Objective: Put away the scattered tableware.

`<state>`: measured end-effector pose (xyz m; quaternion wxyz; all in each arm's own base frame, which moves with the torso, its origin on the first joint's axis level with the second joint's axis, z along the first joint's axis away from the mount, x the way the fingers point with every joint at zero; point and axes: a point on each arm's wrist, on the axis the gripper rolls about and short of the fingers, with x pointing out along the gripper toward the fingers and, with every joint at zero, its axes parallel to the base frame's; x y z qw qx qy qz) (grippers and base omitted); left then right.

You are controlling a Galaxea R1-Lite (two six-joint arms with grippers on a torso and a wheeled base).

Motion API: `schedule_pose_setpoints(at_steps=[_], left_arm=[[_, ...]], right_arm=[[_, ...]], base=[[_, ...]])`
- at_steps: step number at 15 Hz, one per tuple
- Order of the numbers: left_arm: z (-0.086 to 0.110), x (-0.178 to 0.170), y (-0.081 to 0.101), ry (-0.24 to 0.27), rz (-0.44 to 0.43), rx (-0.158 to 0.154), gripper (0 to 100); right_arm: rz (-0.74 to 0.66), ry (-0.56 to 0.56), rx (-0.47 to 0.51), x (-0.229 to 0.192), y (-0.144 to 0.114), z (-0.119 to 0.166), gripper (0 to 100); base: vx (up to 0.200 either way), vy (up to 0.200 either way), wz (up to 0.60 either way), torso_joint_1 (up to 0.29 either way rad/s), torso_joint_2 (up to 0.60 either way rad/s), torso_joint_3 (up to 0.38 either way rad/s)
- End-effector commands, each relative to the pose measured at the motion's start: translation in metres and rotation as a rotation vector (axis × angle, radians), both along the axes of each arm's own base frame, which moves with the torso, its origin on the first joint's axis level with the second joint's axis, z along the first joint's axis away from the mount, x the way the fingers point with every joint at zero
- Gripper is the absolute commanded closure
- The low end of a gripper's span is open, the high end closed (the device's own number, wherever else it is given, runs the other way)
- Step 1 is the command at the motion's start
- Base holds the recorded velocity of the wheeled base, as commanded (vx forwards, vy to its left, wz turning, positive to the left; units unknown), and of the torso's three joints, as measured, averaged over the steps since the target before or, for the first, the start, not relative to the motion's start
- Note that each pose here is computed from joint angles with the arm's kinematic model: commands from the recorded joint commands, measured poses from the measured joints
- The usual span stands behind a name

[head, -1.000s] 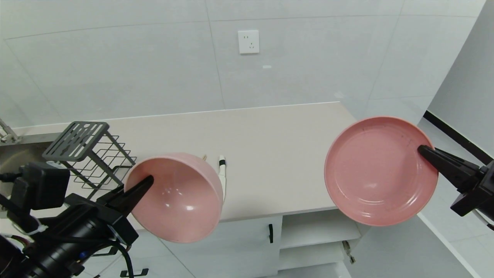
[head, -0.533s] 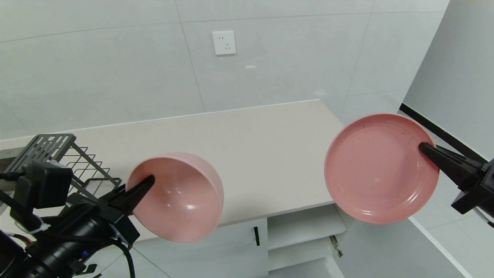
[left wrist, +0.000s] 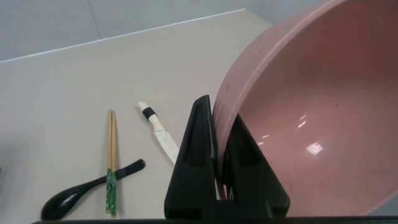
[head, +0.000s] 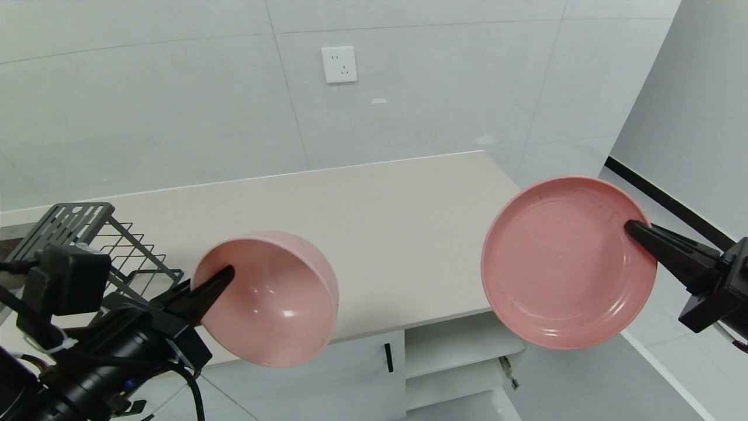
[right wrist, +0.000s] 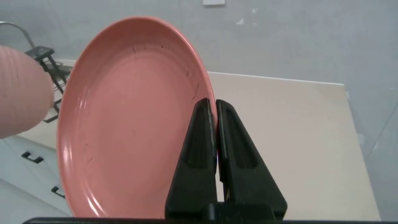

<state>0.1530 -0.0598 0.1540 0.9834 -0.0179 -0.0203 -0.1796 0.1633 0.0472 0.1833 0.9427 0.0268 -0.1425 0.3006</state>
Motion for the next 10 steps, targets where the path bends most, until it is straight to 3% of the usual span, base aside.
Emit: schedule_pose_setpoints(at_steps=[1, 3, 10], left_arm=[[0.0005, 0.0000, 0.0000, -0.002, 0.000, -0.001, 100], [0.0002, 0.0003, -0.0001, 0.000, 0.000, -0.002, 100], [-0.0015, -0.0007, 0.0003, 0.007, 0.000, -0.001, 100]], right_arm=[[0.008, -0.002, 0.000, -0.0002, 0.0013, 0.0003, 100], [0.009, -0.002, 0.000, -0.0003, 0.0015, 0.0003, 100], [0.011, 0.001, -0.001, -0.0006, 0.0015, -0.0004, 100]], base=[[0.000, 0.000, 0.00, 0.000, 0.00, 0.000], [0.000, 0.000, 0.00, -0.028, 0.04, 0.035], [0.000, 0.000, 0.00, -0.178, 0.35, 0.174]])
